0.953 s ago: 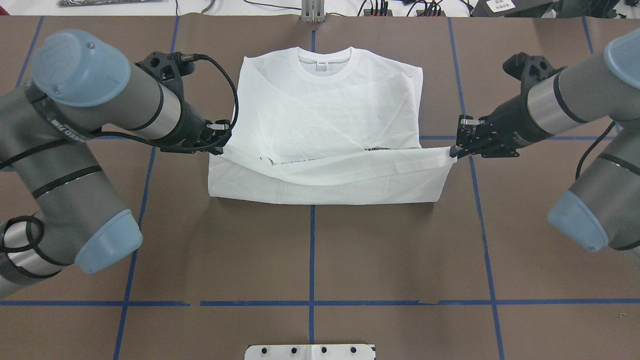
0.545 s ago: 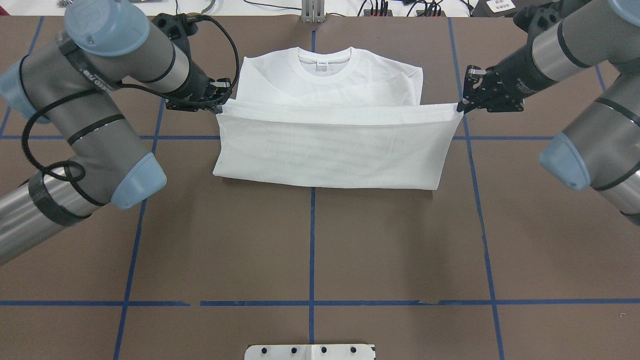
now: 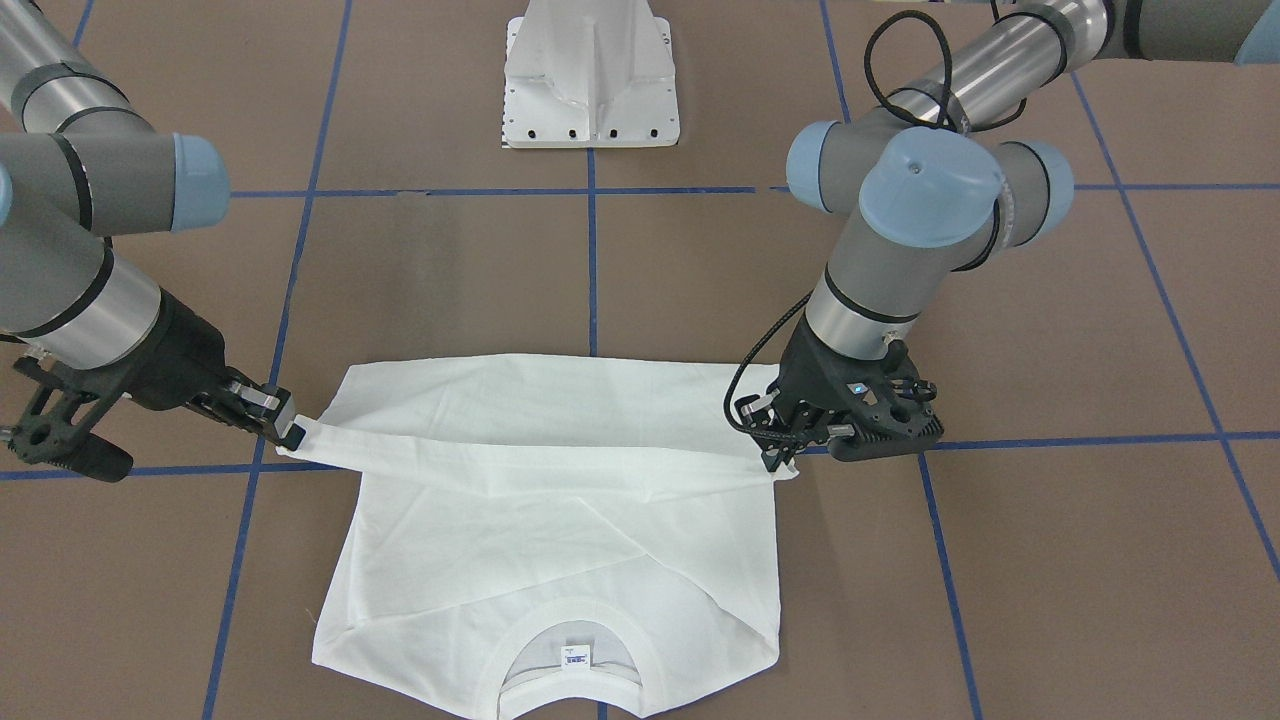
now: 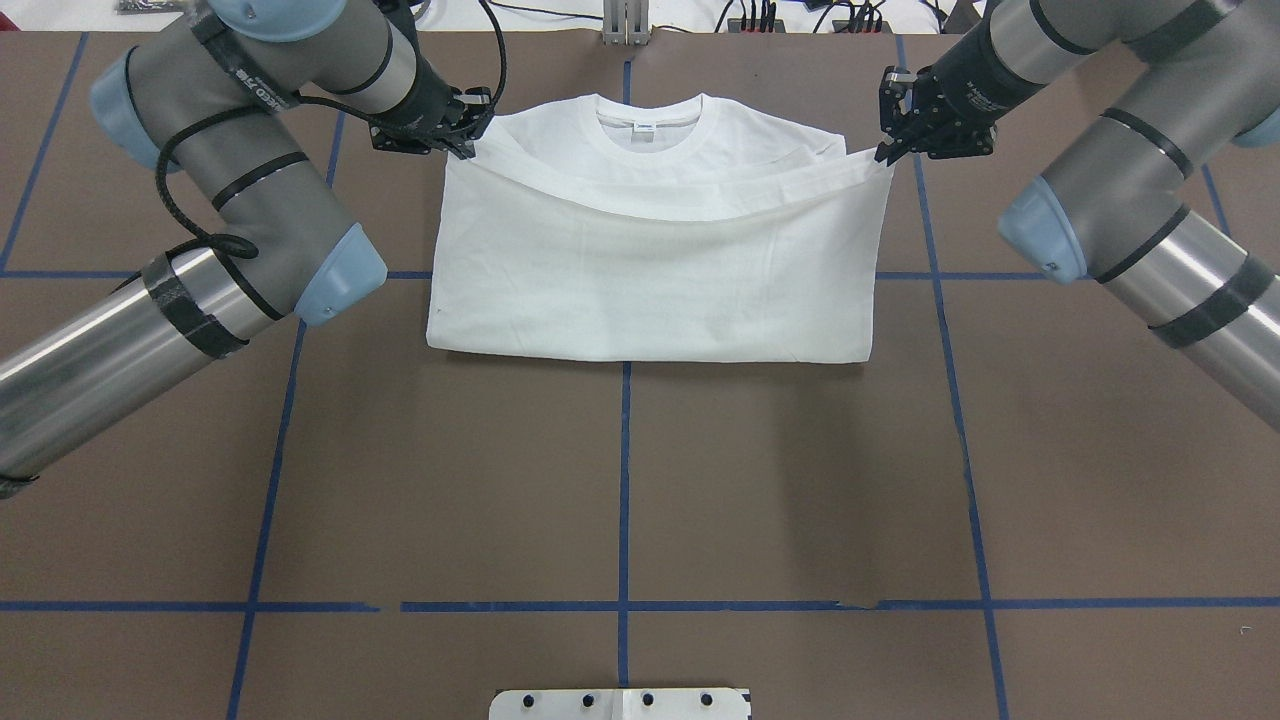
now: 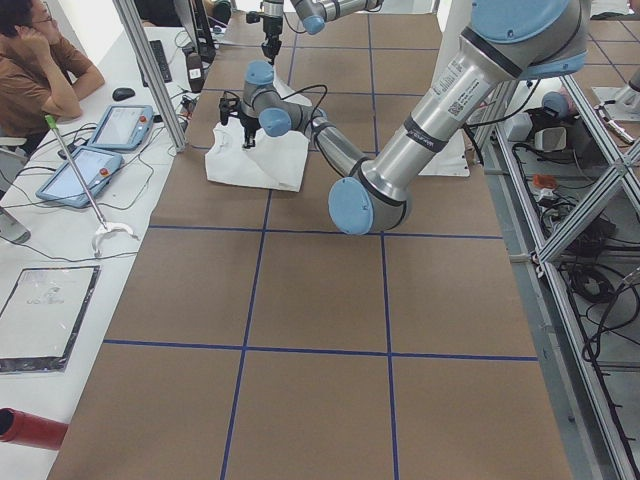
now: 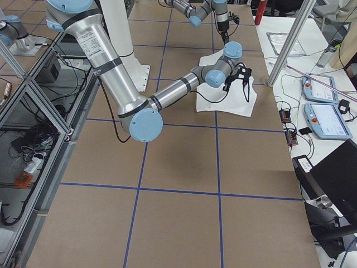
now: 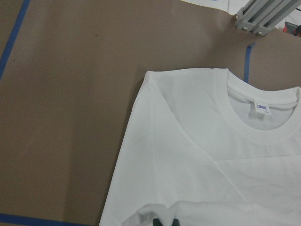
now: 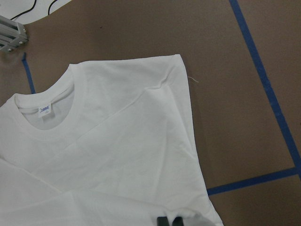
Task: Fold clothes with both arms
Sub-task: 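Lay the hem down near the collar and open both grippers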
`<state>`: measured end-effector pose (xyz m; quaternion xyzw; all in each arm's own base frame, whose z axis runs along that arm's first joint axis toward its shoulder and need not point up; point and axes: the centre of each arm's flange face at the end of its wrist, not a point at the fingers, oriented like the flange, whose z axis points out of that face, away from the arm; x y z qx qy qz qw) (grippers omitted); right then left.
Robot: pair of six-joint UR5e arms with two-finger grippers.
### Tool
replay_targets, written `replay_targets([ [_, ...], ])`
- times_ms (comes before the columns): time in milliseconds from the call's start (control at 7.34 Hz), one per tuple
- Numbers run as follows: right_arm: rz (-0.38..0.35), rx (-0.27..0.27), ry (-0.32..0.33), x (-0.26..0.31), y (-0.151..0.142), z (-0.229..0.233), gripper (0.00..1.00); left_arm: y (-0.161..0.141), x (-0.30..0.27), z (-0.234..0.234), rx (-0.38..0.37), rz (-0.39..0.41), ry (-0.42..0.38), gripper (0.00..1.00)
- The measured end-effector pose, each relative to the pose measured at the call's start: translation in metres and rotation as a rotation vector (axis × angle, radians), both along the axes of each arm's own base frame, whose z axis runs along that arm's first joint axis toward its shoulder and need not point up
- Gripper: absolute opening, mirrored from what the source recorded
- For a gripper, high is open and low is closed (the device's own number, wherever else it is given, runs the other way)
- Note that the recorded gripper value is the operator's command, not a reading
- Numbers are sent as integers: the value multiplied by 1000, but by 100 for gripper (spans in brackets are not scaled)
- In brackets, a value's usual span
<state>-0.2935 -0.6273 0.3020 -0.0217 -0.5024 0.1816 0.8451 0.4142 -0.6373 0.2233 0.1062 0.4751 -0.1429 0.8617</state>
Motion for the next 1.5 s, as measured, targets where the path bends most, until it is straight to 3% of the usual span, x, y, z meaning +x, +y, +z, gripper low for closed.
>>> replay_targets([
  [272,-6,-1,36,-7,-36,8,0,-32,10,12,2,-20,2,0],
  [817,-19,-7,130,-42,-104,13,0,-67,27,52,14,-68,-18,0],
  [1089,-22,-10,166,-58,-116,16,0,-78,32,62,26,-101,-26,0],
  [1498,-36,0,200,-86,-108,21,0,-86,40,56,33,-114,-21,0],
])
